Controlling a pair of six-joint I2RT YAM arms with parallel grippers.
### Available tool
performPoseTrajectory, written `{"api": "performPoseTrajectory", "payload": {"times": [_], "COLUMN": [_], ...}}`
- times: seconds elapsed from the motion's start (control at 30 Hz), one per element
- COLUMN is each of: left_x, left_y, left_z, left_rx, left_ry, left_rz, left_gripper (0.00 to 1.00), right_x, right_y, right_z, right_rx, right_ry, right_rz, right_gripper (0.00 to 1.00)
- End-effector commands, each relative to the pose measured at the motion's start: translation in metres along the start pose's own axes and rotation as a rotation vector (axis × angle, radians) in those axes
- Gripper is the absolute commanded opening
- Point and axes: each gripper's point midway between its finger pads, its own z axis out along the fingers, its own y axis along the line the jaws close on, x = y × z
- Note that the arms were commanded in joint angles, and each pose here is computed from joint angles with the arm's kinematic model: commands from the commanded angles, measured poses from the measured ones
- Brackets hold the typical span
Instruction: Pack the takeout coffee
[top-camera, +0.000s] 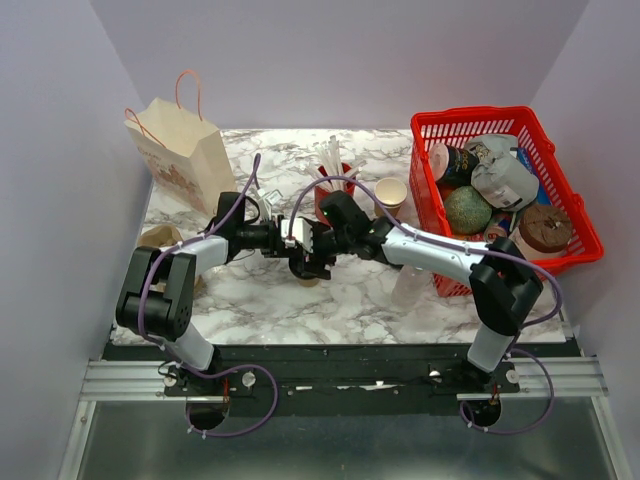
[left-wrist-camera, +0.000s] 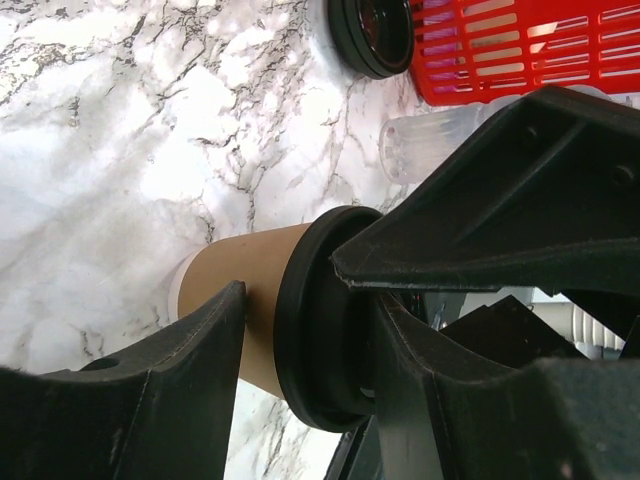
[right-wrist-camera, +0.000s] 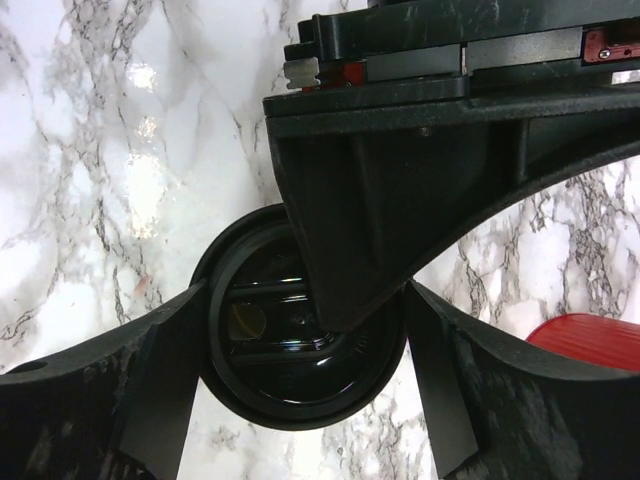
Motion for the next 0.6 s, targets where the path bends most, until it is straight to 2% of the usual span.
{"api": "performPoseTrajectory", "payload": {"times": [0.0, 0.03, 0.17, 0.3, 0.57], "left_x": [0.034, 0.03, 0.011, 0.001, -0.02], "left_y": [0.041, 0.036, 0.013, 0.002, -0.024], "left_z": [0.001, 0.001, -0.005, -0.011, -0.023], "left_rx": [-0.196, -0.183, -0.131, -0.132, -0.118], "left_ry": [0.058, 0.051, 0.009, -0.013, -0.063], "left_rz": [-0.099, -0.091, -0.019, 0.05, 0.172], "left_gripper": [0.55, 0.56, 0.99, 0.99, 0.99], "right_x": [0.043, 0.035, 0.008, -0.007, -0.022], "right_y": [-0.006, -0.004, 0.006, 0.012, 0.013], "right_z": [-0.002, -0.009, -0.029, -0.04, -0.053], "right_rx": [0.071, 0.056, -0.008, -0.073, -0.089], "right_ry": [0.134, 0.11, 0.022, -0.025, -0.078], "right_rz": [-0.007, -0.002, 0.062, 0.129, 0.122], "right_gripper": [0.88, 0.89, 0.95, 0.96, 0.97]}}
